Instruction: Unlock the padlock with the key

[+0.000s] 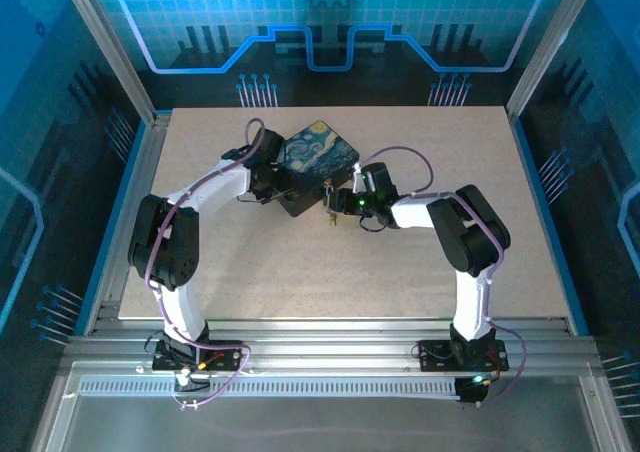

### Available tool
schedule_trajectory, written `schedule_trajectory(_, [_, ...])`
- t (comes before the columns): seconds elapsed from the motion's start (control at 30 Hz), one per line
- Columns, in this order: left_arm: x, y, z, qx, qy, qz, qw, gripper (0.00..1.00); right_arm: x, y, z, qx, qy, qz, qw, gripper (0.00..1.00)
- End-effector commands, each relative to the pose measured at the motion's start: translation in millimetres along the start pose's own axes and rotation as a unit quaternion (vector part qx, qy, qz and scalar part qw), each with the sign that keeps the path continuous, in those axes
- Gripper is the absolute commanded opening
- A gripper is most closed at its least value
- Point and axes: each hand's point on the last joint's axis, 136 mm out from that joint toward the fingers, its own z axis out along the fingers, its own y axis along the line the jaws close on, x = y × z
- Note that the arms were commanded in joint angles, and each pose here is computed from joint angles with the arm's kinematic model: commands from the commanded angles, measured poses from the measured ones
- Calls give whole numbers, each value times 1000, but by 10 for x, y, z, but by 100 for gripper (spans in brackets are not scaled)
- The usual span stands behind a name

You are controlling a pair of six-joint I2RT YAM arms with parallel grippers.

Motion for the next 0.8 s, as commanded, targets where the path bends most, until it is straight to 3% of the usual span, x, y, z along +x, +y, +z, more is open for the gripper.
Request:
schedule_trajectory(0.0, [166,77,32,-21,36,-6,999,55,-51,149,98,-29,-1,-20,999,41])
schedule_trajectory(0.1, [170,73,40,-20,38,-8,999,55,-30,165,141,-37,0,-20,999,39])
schedule_trajectory(0.3, [169,102,38,-20,38,-12,999,55,9,139,172,-35,-1,-18,999,19])
schedule_trajectory(0.43, [160,115,29,-19,36,-15,999,55,43,130,150,-31,-11,-15,999,12])
schedule_trajectory(0.77, [205,133,49,-18,42,-21,999,55,-160,-3,-147,73,-97,-5,993,5])
